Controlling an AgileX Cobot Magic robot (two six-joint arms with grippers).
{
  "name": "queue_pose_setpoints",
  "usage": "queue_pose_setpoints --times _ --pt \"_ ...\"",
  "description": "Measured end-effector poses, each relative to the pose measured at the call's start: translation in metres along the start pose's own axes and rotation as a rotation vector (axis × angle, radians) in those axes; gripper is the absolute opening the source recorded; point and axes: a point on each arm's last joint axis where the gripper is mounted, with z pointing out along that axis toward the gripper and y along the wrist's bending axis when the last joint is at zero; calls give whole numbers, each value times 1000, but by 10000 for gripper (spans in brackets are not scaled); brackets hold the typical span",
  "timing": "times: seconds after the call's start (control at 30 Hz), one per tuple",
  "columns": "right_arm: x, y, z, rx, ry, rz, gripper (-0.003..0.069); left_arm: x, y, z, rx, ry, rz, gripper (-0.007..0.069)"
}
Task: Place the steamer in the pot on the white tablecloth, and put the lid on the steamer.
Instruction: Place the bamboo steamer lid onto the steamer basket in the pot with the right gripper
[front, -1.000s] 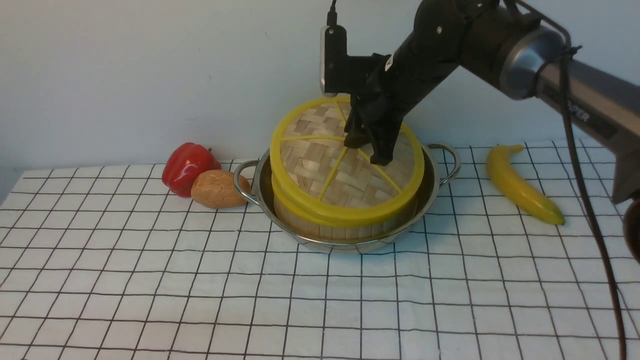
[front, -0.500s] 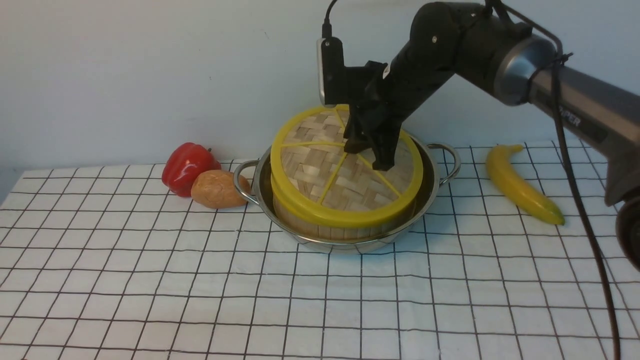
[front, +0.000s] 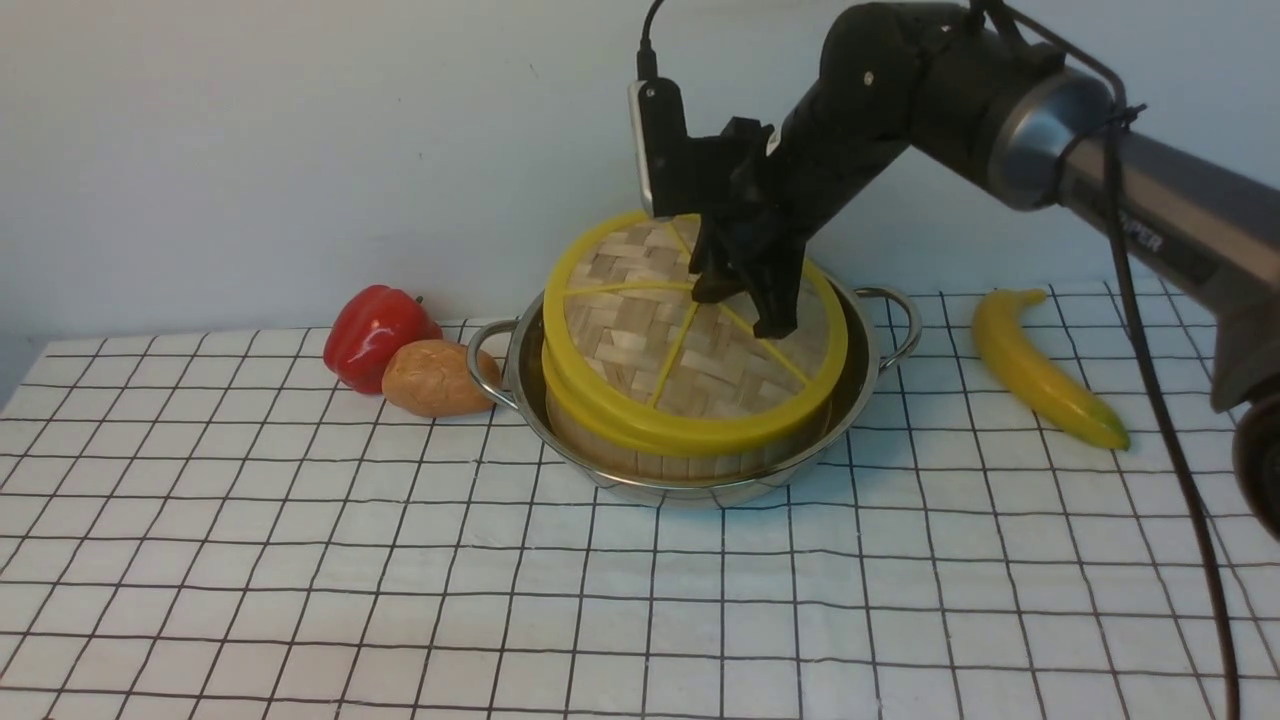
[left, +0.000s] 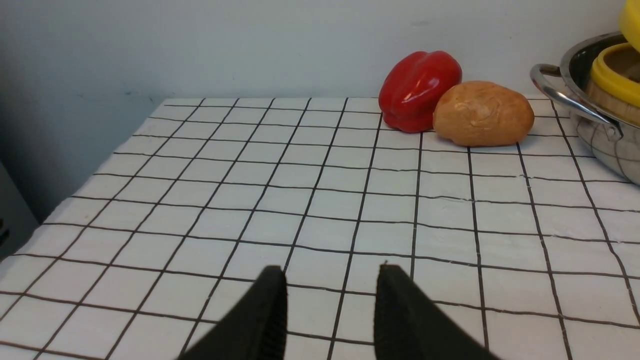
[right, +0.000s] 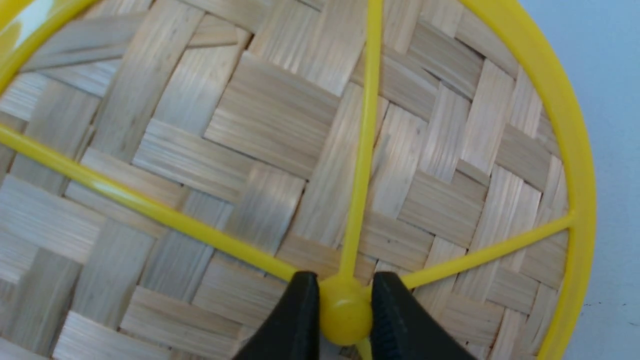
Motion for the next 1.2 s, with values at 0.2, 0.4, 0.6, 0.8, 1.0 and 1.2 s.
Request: queue_pose_setpoints --times 0.2,0.4,0.6,0.8,1.0,1.2 --pt "-4 -2 -13 11 -3 -10 146 0 0 0 0 0 0 243" --pt "-6 -5 -20 39 -14 -13 146 0 0 0 0 0 0 243" --pt "-7 -4 -20 35 -22 -8 146 0 0 0 0 0 0 243" --pt "-8 -4 -26 31 -18 -12 146 0 0 0 0 0 0 243" --pt "-15 -5 -54 38 -27 -14 146 0 0 0 0 0 0 243" --pt "-15 -3 -55 10 -21 -5 146 0 0 0 0 0 0 243"
